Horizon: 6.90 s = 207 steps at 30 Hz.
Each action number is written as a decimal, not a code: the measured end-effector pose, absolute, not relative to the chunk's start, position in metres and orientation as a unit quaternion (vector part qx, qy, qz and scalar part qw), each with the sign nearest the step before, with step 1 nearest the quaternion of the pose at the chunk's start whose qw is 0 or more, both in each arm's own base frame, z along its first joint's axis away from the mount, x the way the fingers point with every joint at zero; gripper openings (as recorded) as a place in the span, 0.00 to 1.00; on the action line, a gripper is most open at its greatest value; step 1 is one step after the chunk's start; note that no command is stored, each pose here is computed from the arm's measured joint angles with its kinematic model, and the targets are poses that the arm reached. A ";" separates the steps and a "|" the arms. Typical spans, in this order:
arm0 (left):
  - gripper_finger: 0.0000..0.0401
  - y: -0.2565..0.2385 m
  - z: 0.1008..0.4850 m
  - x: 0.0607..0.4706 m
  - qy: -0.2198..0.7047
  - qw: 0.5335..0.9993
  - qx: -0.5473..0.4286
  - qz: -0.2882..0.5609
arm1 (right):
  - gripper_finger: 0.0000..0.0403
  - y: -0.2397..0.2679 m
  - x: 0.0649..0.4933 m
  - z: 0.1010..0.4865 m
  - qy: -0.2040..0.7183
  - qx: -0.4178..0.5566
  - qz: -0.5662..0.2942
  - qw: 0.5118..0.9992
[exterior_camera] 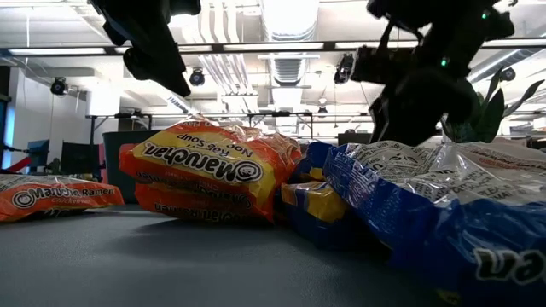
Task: Sort Maruchan noodles
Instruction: Put the blue noodle pack into the white bin
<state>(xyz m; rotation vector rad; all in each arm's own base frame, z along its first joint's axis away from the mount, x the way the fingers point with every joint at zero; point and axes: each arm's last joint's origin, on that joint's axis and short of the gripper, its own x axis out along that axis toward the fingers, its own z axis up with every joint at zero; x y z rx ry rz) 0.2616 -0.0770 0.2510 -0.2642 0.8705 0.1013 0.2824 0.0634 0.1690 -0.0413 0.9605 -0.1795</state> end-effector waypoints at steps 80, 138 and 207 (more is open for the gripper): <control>0.54 -0.060 0.288 0.298 0.165 0.968 0.189 0.022 | 0.60 0.010 0.269 0.255 0.355 0.087 -0.177 0.914; 0.54 -0.043 0.291 0.238 0.134 0.969 0.204 0.034 | 0.11 -0.021 0.323 0.219 0.534 0.048 -0.130 0.834; 0.54 -0.039 0.295 0.231 0.137 0.970 0.184 0.076 | 0.02 -0.115 0.323 0.239 0.343 0.194 -0.608 0.689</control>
